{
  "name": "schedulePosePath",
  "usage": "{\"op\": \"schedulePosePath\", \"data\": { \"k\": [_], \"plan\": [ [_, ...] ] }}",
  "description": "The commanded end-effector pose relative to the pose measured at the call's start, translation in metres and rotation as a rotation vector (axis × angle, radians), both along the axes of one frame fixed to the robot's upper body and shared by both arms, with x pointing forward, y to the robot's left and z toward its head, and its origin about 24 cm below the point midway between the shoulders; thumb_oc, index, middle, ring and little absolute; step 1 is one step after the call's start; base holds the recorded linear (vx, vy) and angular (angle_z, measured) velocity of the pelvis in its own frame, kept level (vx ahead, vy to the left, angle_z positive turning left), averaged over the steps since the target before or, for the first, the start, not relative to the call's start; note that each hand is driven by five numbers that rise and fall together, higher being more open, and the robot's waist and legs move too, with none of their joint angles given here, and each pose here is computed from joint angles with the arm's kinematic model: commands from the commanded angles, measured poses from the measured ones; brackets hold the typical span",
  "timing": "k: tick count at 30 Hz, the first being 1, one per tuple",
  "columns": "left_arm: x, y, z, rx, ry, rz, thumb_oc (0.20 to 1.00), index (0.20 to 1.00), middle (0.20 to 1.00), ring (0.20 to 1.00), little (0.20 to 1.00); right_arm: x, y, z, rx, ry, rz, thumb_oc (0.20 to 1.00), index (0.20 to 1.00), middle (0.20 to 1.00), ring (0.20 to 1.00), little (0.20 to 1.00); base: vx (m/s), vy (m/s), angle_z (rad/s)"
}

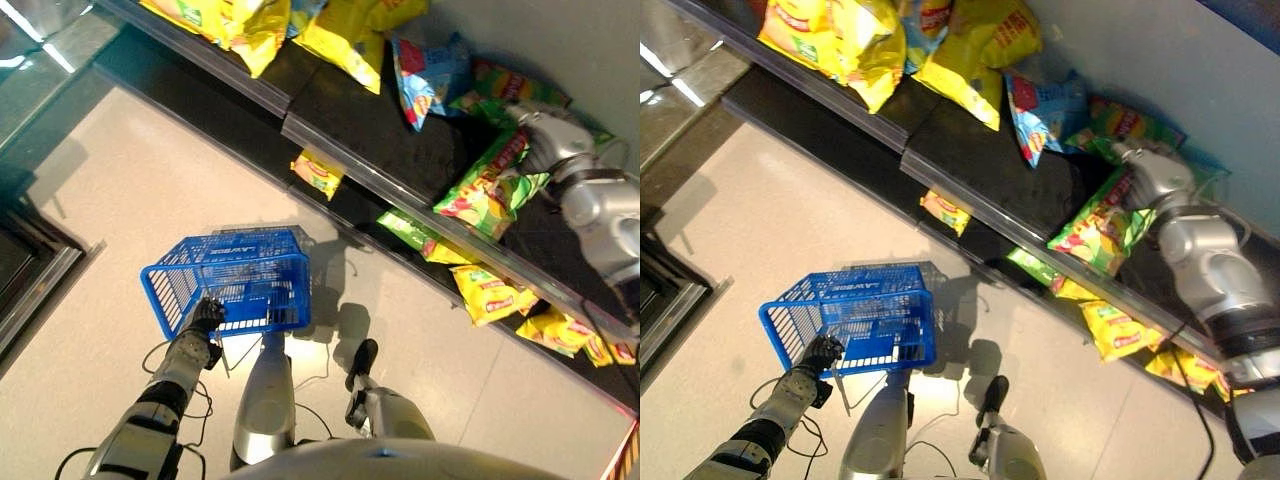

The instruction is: Pick up the snacks into the basket

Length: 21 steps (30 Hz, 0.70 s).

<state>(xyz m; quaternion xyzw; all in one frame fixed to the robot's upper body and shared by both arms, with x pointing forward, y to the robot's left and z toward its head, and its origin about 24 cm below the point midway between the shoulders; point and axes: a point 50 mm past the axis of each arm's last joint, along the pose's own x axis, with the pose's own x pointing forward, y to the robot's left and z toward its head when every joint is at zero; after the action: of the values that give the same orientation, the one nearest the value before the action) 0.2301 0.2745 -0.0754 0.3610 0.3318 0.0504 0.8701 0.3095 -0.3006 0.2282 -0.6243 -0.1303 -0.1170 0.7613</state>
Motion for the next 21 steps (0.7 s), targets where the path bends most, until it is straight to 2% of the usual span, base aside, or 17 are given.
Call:
{"op": "schedulePosePath", "data": {
  "k": [1, 3, 8, 13, 15, 21],
  "plan": [
    [-0.015, 0.000, -0.013, 0.000, 0.079, -0.014, 0.200, 0.200, 0.200, 0.200, 0.200, -0.006, 0.004, 0.012, 0.167, -0.070, 0.116, 1.000, 1.000, 1.000, 1.000, 1.000, 0.01, -0.010, -0.31],
    [-0.015, 0.002, -0.012, -0.004, 0.078, -0.011, 0.200, 0.200, 0.200, 0.200, 0.200, -0.013, 0.003, 0.012, 0.260, -0.091, 0.162, 1.000, 1.000, 1.000, 1.000, 1.000, 0.02, -0.014, -0.19],
    [-0.013, 0.005, -0.009, -0.001, 0.072, -0.018, 0.200, 0.200, 0.200, 0.200, 0.200, -0.026, -0.001, 0.030, 0.281, -0.140, 0.204, 1.000, 1.000, 1.000, 1.000, 1.000, 0.01, -0.018, -0.17],
    [-0.015, 0.004, -0.011, 0.000, 0.084, -0.034, 0.200, 0.200, 0.200, 0.200, 0.200, -0.029, -0.006, 0.039, 0.114, -0.117, 0.140, 1.000, 1.000, 1.000, 1.000, 1.000, 0.00, -0.004, -0.01],
    [-0.017, 0.002, -0.013, 0.005, 0.101, -0.046, 0.200, 0.200, 0.200, 0.200, 0.200, -0.025, -0.003, 0.038, -0.026, -0.086, 0.094, 1.000, 1.000, 1.000, 1.000, 1.000, 0.00, 0.000, 0.00],
    [-0.012, -0.003, -0.014, 0.034, 0.107, -0.077, 0.200, 0.200, 0.200, 0.200, 0.200, 0.002, 0.012, 0.007, -0.246, 0.035, 0.040, 1.000, 1.000, 1.000, 1.000, 1.000, 0.00, 0.000, 0.00]
  ]
}}
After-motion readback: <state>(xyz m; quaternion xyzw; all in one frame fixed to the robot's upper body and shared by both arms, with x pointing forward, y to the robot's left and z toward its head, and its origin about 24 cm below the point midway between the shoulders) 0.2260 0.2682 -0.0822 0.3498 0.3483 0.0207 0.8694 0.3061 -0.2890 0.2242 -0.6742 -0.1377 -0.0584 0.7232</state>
